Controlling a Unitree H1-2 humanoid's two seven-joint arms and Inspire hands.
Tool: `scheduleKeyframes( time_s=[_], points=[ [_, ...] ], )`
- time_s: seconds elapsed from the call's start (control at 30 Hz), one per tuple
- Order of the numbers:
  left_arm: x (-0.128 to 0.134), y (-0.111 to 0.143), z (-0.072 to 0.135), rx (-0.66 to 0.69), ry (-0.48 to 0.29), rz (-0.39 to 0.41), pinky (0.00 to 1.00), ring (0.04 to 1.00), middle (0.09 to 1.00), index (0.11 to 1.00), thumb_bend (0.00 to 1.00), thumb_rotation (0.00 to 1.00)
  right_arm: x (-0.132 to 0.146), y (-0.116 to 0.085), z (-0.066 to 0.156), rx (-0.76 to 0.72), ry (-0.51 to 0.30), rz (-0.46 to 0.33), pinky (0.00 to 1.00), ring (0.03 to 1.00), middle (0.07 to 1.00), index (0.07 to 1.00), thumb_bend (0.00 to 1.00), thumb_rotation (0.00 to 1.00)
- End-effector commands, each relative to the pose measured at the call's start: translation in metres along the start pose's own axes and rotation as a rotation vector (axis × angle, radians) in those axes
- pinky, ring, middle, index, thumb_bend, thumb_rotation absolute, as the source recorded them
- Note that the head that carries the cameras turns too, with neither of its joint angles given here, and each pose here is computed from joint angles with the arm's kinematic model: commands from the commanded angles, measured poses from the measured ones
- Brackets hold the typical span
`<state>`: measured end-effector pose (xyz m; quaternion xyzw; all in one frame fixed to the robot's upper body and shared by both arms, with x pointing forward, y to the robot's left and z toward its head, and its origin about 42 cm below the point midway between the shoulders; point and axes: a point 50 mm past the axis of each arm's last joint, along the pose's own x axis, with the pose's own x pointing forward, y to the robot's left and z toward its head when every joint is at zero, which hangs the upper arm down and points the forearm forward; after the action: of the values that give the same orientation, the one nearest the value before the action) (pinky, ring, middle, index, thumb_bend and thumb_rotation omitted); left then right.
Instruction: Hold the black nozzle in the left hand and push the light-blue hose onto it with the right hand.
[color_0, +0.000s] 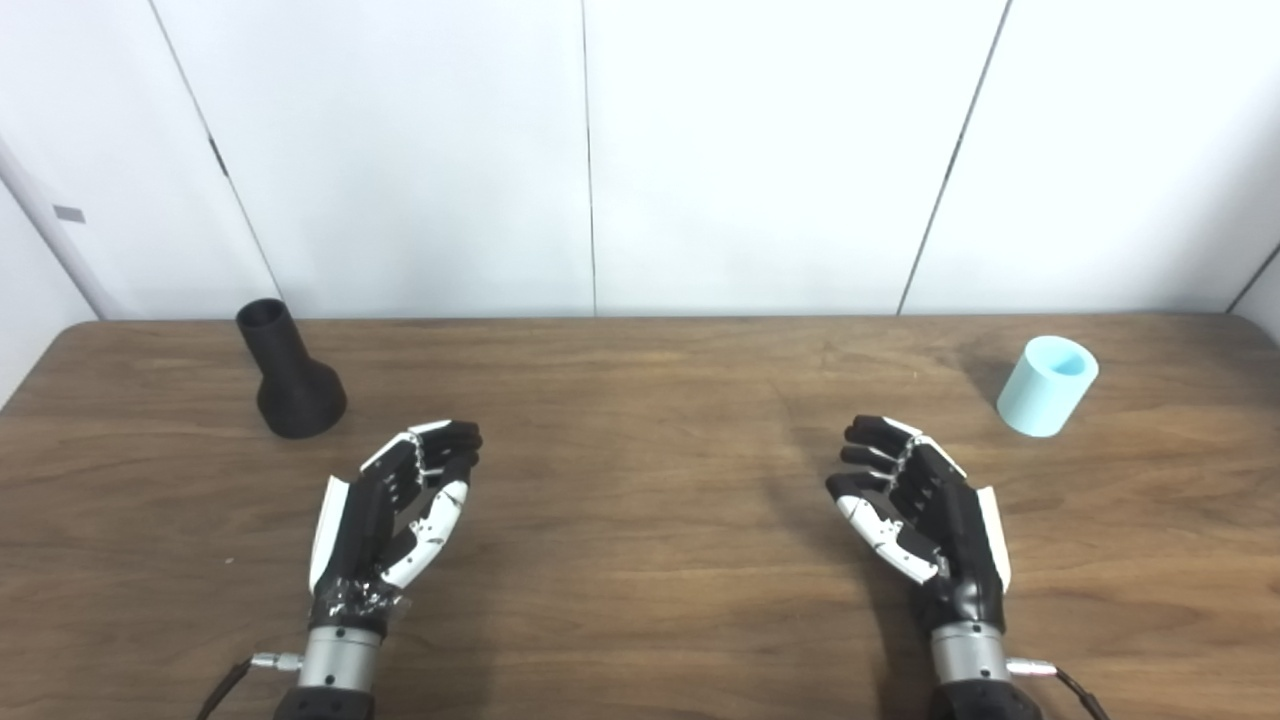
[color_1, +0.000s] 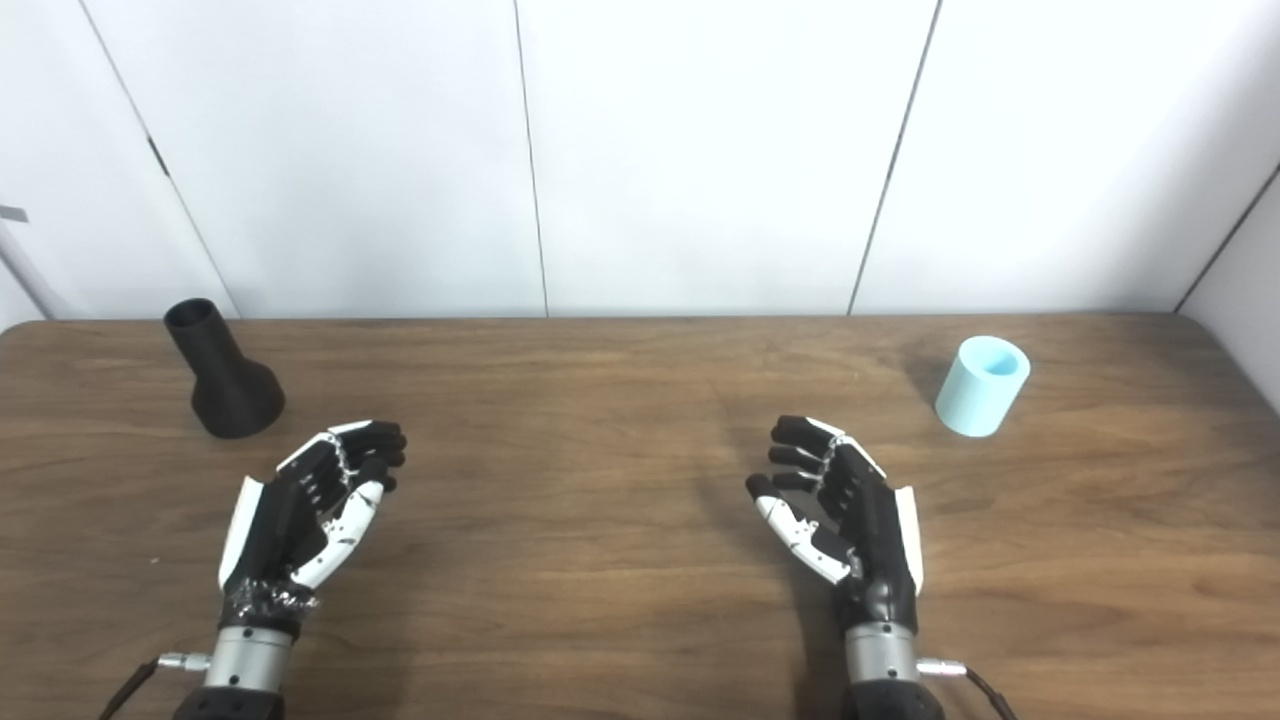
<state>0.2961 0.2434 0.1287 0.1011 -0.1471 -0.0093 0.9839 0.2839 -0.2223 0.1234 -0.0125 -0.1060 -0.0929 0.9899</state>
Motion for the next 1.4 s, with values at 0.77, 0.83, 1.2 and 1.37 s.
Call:
scheduleKeyframes(
  time_s=[0.77,0.83,1.2,1.37],
  points=[
    [-0.0090,-0.0107,-0.0119,-0.006,0.038,-0.018,0.59,0.684,0.703,0.688,0.23,0.34,0.0091,-0.0079,0.0030,0.003,-0.072,-0.001,0.58,0.691,0.711,0.672,0.25,0.07],
    [-0.0082,-0.0100,-0.0125,0.000,0.032,-0.014,0.58,0.675,0.697,0.685,0.23,0.33,0.0099,-0.0074,0.0036,-0.006,-0.074,-0.002,0.57,0.682,0.705,0.667,0.24,0.06],
    [-0.0036,-0.0065,-0.0148,0.012,0.022,0.009,0.59,0.677,0.695,0.679,0.24,0.39,0.0133,-0.0057,0.0043,-0.011,-0.078,-0.003,0.56,0.685,0.708,0.670,0.24,0.09],
    [-0.0054,-0.0027,-0.0130,0.045,0.032,0.122,0.55,0.627,0.646,0.637,0.28,0.35,0.0136,-0.0061,0.0035,-0.012,-0.074,-0.005,0.57,0.693,0.712,0.674,0.25,0.14]
  ],
)
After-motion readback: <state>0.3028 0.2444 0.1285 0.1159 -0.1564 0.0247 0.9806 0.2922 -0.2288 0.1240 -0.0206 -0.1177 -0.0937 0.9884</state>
